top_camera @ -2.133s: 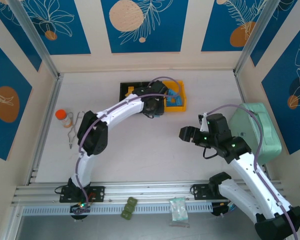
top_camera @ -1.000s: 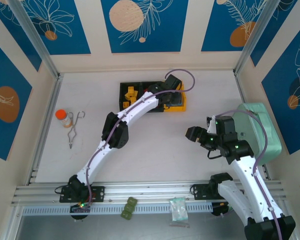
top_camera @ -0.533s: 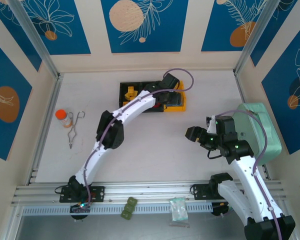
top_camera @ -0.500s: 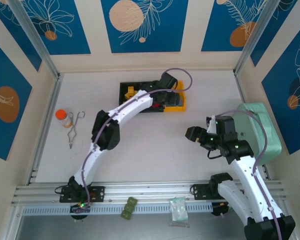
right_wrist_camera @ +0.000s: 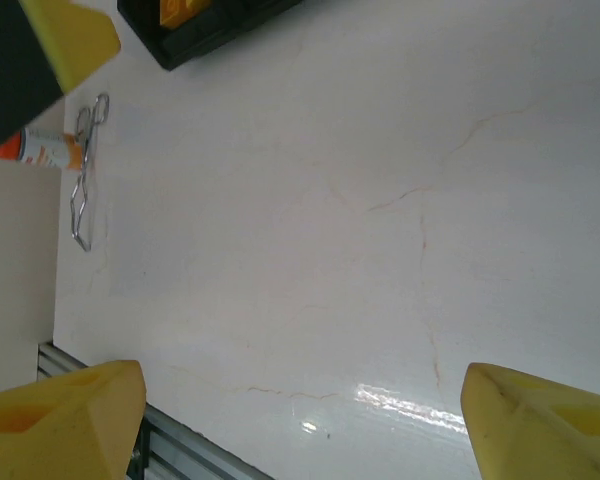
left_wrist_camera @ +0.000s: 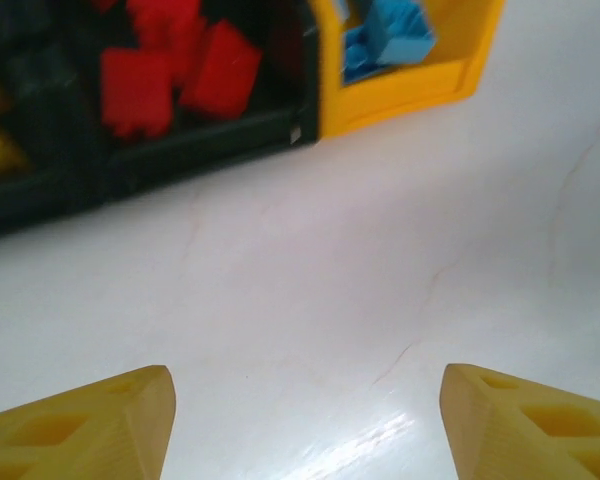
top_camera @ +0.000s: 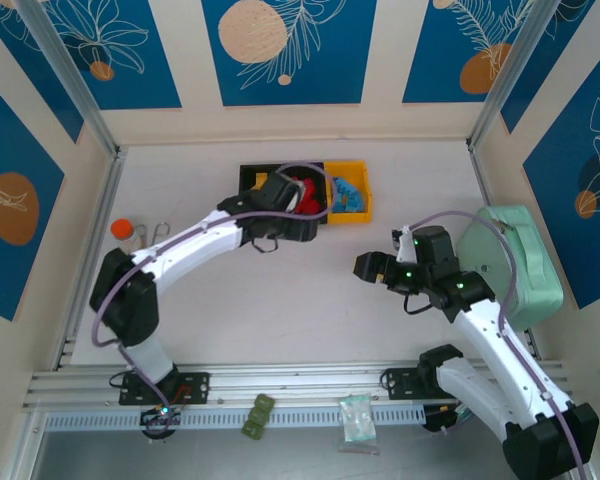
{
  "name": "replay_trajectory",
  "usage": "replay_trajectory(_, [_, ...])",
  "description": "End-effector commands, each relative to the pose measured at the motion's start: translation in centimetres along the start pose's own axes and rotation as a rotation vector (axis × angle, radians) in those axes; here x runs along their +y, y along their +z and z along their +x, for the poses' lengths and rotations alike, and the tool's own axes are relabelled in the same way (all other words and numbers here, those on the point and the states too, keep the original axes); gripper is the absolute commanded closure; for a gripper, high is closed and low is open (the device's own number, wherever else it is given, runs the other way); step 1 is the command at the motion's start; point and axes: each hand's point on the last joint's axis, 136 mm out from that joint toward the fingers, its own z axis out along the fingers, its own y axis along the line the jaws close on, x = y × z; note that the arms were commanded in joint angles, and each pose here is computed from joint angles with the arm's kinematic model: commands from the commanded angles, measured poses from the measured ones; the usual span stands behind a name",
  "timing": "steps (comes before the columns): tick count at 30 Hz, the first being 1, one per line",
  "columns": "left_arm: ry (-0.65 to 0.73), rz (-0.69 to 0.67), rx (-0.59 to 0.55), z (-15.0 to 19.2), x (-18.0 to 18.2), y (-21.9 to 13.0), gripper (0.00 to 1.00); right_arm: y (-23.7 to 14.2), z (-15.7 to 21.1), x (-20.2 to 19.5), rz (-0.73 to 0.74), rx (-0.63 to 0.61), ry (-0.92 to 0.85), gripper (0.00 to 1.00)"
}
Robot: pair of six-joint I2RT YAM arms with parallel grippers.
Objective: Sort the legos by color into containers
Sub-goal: Reset both arms
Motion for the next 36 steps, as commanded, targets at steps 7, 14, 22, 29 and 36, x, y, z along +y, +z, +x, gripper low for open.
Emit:
replay_trajectory(7, [-0.107,-0.082,-0.147,1.1,7.4,-7.0,0.01,1.2,-4.2,2.6,0.013,-0.086,-0.135,0.01])
replay_trajectory(14, [-0.113,-0.217,-0.233,1.4,13.0,-10.9,0.01,0.6,-8.9,3.0,0.098,-0.237,-0.214,0.01])
replay_trajectory(22, [-0.072,-0.522,-0.471,-0.3,19.7,-15.1,0.01,-2.8,-15.3,-1.5,0.447,-0.601,-0.312,0.01])
replay_trajectory(29, [0.040,-0.662,-0.656,0.2,23.7,-12.7,0.01,-2.1,-16.6,-9.5,0.720,-0.738,-0.431,0.01])
replay_trajectory(36, [0.108,-0.772,-0.571,0.5,27.3,-7.4,0.01,1.9,-16.1,-15.9,0.798,-0.701,-0.417,0.01])
